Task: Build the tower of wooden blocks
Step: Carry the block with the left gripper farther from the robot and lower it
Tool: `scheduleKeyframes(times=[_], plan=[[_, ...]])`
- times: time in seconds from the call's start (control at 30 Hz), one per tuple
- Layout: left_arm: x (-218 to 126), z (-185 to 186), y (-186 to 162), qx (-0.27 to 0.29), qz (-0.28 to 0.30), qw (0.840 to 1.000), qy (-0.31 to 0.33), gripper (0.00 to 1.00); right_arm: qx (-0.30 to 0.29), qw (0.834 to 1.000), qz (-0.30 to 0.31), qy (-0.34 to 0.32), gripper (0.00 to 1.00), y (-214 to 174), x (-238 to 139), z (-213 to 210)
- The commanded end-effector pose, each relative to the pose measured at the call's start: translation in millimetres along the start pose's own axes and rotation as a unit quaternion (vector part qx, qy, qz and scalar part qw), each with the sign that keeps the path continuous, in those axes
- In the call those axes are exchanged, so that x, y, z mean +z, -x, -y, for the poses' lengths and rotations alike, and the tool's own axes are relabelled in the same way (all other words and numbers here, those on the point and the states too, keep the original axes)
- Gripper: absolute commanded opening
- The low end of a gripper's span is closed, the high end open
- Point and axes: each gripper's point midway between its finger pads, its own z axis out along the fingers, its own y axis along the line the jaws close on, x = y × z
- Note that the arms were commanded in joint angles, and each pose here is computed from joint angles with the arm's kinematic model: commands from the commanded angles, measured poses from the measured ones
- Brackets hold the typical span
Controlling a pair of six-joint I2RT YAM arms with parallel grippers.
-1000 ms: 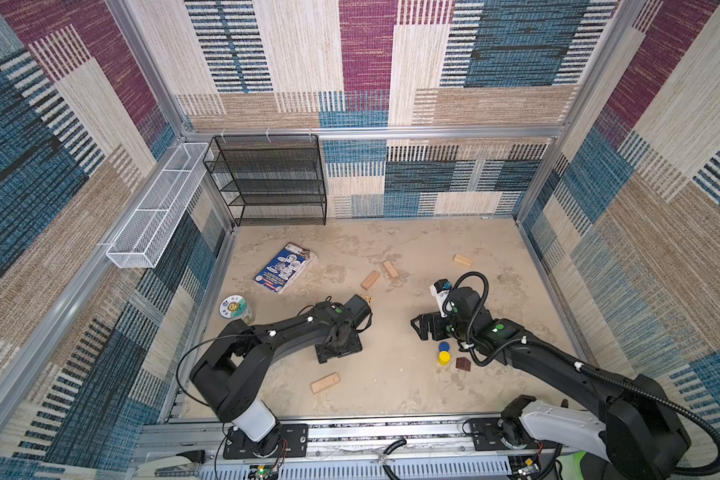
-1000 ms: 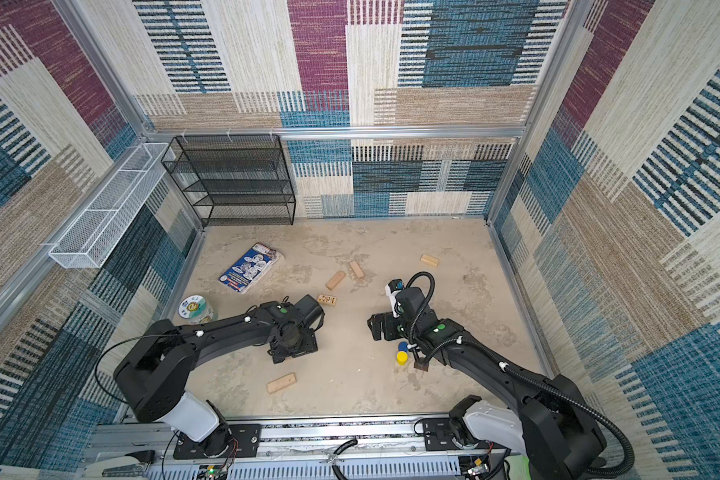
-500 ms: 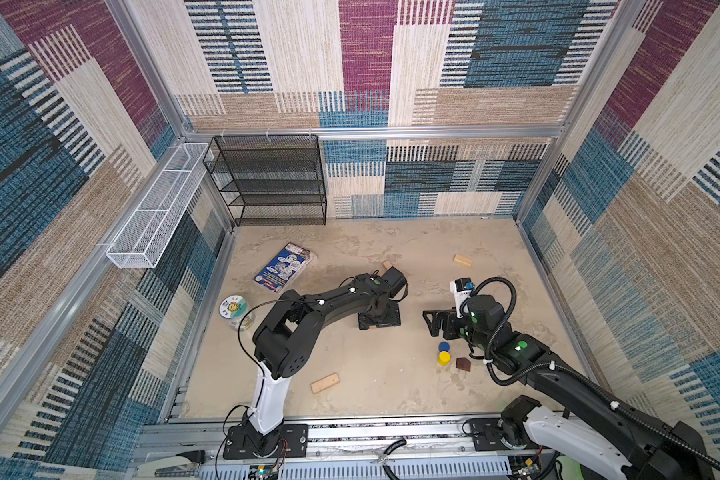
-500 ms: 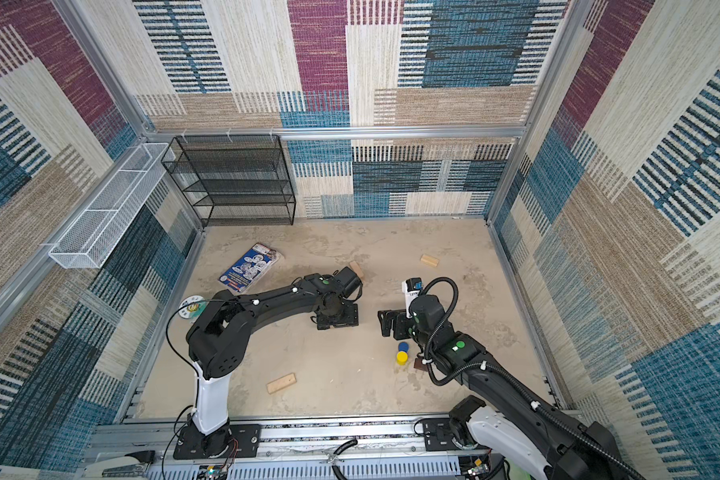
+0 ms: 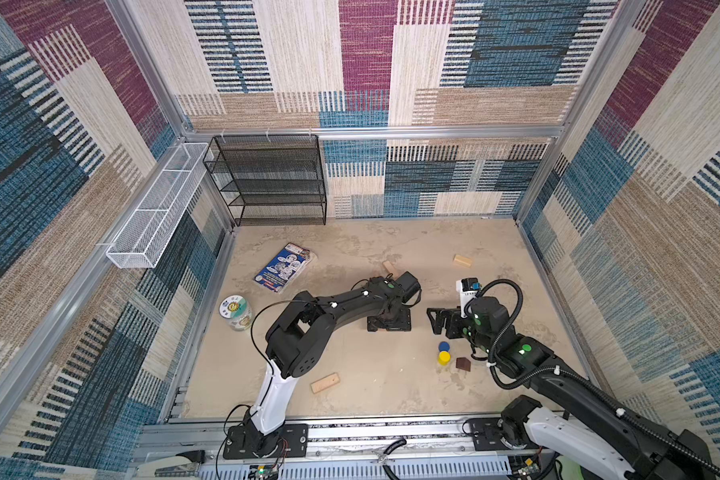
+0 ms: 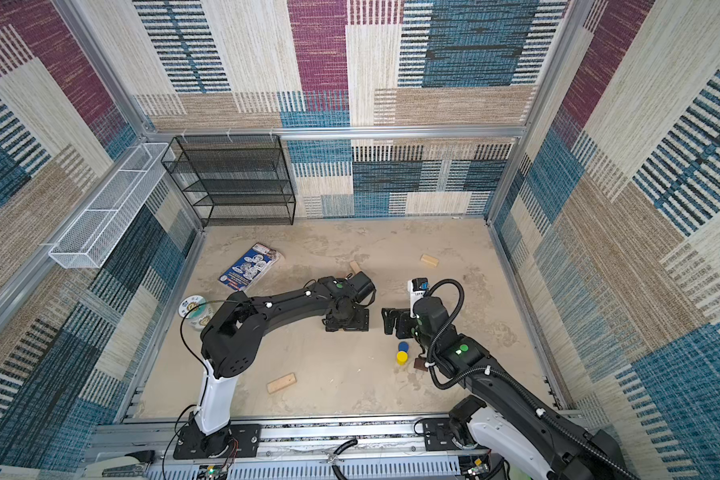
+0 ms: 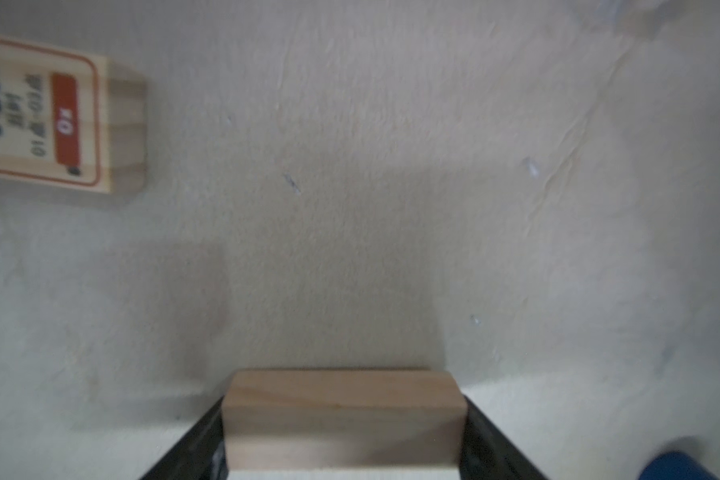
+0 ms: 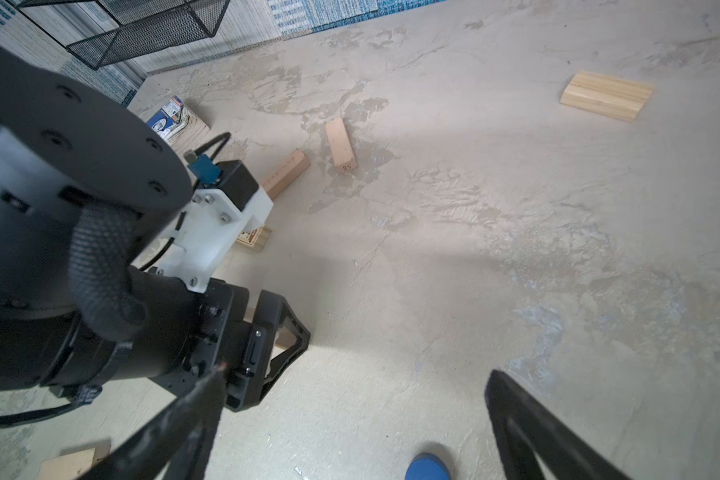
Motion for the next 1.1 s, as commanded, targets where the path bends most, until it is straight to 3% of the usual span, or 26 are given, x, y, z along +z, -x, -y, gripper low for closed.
scheduleKeyframes(times=[0.0, 0.57, 1.07], plan=[[3.5, -1.6, -12.7, -0.008, -0.029, 1.000, 0.001, 0.87, 0.009, 1.000, 0.017, -0.003, 1.00, 8.0, -3.7, 0.2], [-1.5, 2.5, -11.9, -0.009, -0.022, 1.000, -0.001, 0.86, 0.025, 0.999, 0.020, -0.002, 1.00, 1.7, -8.7, 4.2], [3.4, 3.3, -8.7, 0.009, -0.022, 1.000, 0.008, 0.78, 0.021, 1.000, 0.020, 0.000, 1.00, 6.5, -9.9, 1.3]])
